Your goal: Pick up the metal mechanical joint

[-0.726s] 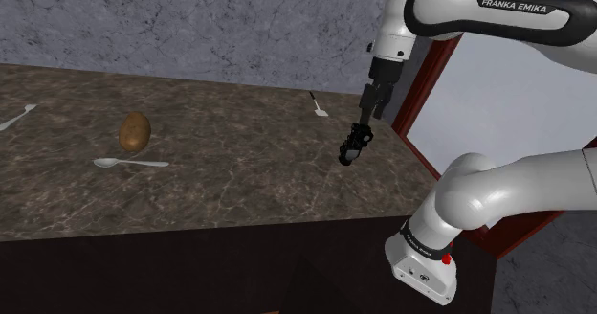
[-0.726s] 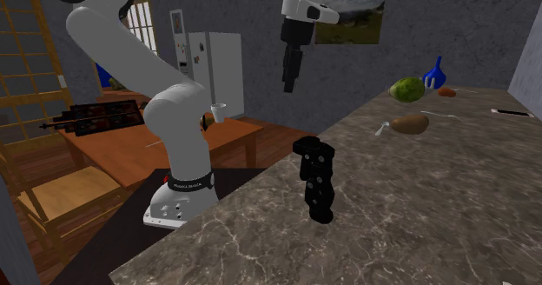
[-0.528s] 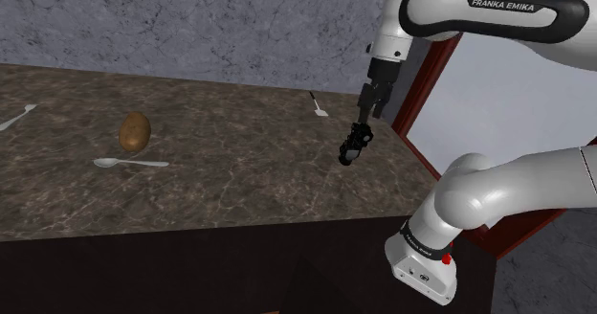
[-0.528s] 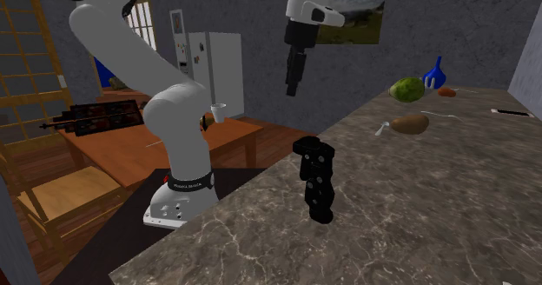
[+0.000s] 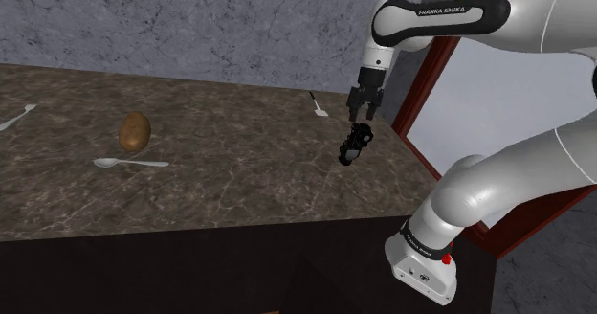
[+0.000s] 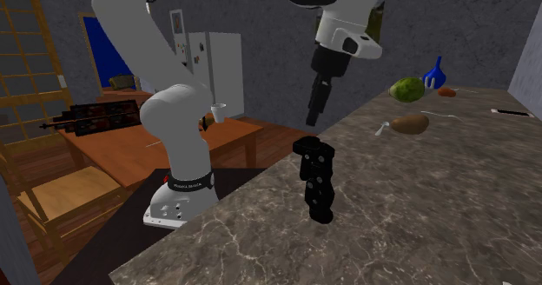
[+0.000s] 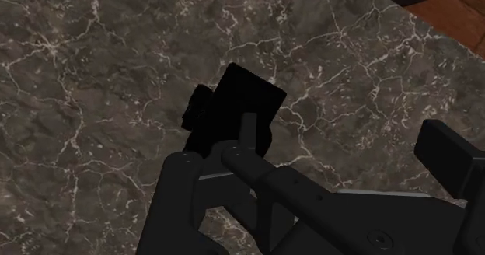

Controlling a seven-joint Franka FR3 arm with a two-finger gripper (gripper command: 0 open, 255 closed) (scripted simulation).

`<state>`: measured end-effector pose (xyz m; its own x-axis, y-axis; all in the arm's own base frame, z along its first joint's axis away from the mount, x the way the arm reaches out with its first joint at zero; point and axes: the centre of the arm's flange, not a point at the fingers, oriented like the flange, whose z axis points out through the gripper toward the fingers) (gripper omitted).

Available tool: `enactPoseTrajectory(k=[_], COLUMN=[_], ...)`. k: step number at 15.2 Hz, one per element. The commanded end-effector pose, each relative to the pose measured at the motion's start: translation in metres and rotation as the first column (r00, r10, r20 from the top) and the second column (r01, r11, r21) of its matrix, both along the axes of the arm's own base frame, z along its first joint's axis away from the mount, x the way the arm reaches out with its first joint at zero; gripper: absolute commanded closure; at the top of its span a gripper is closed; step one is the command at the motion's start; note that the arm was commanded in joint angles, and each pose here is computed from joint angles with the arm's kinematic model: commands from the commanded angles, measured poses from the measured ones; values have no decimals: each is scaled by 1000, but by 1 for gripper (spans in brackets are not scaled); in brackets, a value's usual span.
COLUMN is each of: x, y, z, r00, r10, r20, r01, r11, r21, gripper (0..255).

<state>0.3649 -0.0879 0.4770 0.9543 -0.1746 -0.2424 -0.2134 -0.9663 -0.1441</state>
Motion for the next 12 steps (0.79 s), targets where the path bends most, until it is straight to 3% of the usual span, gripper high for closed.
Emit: enactPoseTrajectory(k=[1, 6, 12], x=[14, 34, 34], y=[-25, -76, -76], z=[-13, -46, -77], r00=[999, 987, 987], r10=[-45, -143, -143], r20=[-22, -69, -69], r01=[46, 144, 144], r11=[999, 990, 990], r21=[3, 9, 9], gripper=[0, 0, 0])
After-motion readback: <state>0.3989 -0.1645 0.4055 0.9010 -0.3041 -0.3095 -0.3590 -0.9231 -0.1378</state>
